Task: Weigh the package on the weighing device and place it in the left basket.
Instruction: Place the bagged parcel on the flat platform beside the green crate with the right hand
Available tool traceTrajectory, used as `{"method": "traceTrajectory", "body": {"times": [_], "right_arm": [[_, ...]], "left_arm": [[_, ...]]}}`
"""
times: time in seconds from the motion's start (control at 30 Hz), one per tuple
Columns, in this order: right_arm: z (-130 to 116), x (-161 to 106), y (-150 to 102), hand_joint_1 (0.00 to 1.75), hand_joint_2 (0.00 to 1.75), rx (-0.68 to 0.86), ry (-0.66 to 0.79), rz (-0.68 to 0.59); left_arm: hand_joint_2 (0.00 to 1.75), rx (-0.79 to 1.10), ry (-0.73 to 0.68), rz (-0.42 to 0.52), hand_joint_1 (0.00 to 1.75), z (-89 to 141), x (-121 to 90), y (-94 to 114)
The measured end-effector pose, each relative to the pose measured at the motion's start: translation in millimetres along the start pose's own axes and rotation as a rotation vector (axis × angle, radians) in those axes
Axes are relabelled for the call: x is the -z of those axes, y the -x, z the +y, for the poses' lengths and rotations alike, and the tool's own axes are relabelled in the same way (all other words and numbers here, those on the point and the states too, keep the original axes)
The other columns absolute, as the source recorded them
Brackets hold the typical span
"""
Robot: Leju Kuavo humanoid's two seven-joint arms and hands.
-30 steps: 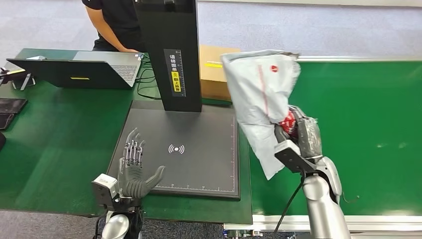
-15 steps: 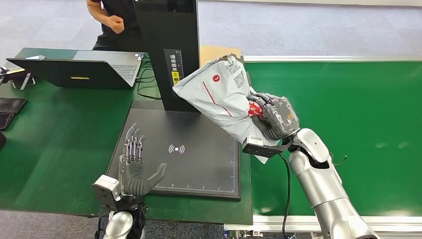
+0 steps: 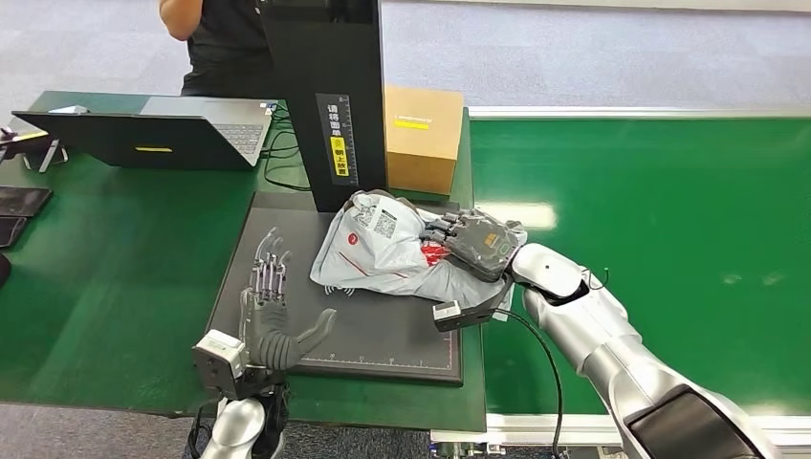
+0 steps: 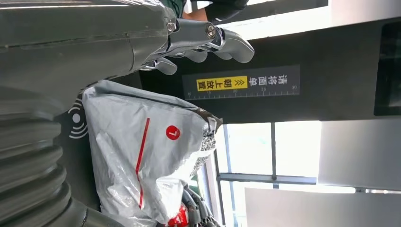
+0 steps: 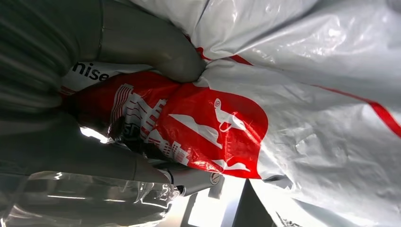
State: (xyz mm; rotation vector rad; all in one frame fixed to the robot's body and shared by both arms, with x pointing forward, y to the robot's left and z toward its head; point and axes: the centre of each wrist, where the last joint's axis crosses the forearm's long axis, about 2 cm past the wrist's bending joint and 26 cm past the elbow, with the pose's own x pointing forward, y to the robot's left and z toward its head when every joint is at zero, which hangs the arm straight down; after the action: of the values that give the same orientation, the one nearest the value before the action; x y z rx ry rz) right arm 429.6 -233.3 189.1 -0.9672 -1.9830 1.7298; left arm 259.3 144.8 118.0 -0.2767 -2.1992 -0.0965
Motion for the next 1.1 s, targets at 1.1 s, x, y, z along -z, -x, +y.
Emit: {"method": "traceTrajectory", "body": {"times": [1.1], "right_arm": [[34.8,19.5,-97.2,1.47,1.75,0.033,0.207,-0.326]], "left_arm": [[1.75,-0.055,0.091,0.028,0.0,-5.7,7.3,11.9]]}}
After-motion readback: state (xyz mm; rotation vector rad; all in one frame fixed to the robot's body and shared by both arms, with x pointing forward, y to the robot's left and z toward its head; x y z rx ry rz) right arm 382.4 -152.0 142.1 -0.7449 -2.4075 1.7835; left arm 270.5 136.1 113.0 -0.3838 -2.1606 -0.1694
